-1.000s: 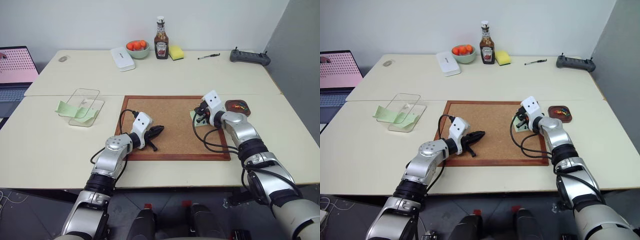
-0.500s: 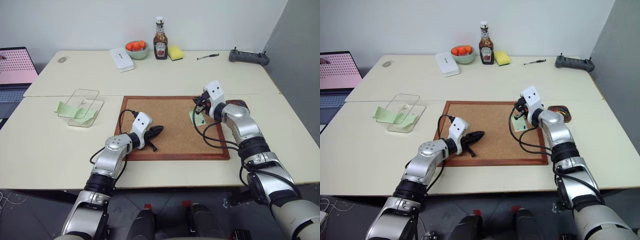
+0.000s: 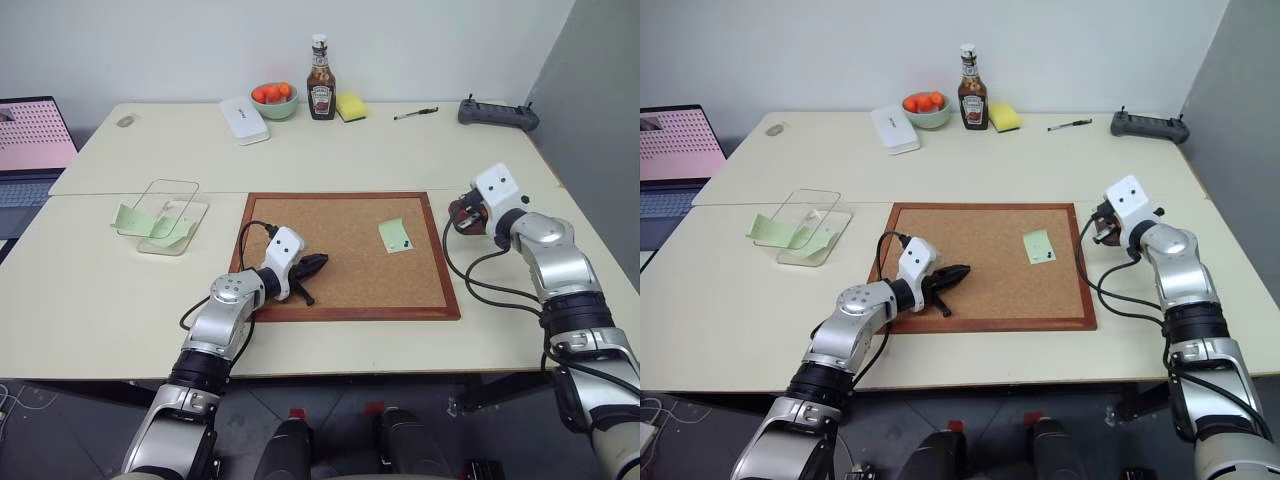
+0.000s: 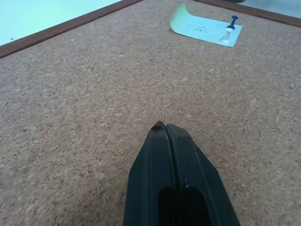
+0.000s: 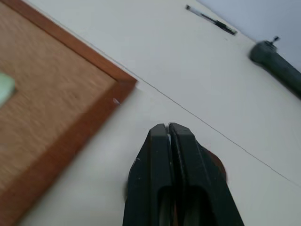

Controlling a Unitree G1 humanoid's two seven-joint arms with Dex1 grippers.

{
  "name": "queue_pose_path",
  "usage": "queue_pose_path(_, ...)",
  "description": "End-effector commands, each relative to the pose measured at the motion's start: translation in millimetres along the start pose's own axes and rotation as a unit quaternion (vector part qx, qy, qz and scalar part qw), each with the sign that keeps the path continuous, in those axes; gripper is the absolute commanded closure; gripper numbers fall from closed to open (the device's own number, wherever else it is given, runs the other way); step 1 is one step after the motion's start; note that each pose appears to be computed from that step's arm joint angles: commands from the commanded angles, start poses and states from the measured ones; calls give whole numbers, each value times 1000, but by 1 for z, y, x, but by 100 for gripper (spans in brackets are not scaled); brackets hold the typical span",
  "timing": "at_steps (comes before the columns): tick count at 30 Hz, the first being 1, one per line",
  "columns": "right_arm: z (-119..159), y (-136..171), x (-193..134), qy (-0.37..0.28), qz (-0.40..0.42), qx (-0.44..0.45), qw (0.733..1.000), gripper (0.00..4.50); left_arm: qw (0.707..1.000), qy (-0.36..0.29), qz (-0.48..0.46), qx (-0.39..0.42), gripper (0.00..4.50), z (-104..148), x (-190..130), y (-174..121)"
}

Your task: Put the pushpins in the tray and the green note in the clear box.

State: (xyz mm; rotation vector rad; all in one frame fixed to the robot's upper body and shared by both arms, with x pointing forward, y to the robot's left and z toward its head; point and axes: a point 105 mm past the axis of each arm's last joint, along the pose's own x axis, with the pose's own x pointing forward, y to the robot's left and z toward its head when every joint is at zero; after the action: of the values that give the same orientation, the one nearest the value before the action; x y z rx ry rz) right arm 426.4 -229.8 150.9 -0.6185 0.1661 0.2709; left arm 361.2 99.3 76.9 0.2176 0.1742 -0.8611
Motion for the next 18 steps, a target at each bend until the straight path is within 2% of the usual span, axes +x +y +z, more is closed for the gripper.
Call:
queue_pose_path(1,0,-7,3,8,-24,-60,998,450,999,31,-30,-10,450,-16,6,-15)
queue_pose_path(8,-26,-10,4,53,-29,-102,993,450,999,31,-32,-8,450,-17,5,-17)
queue_pose_path(18,-31,-13,5,54,-39,-83,994,242,999,33,-30,-9,450,-19,3,-17)
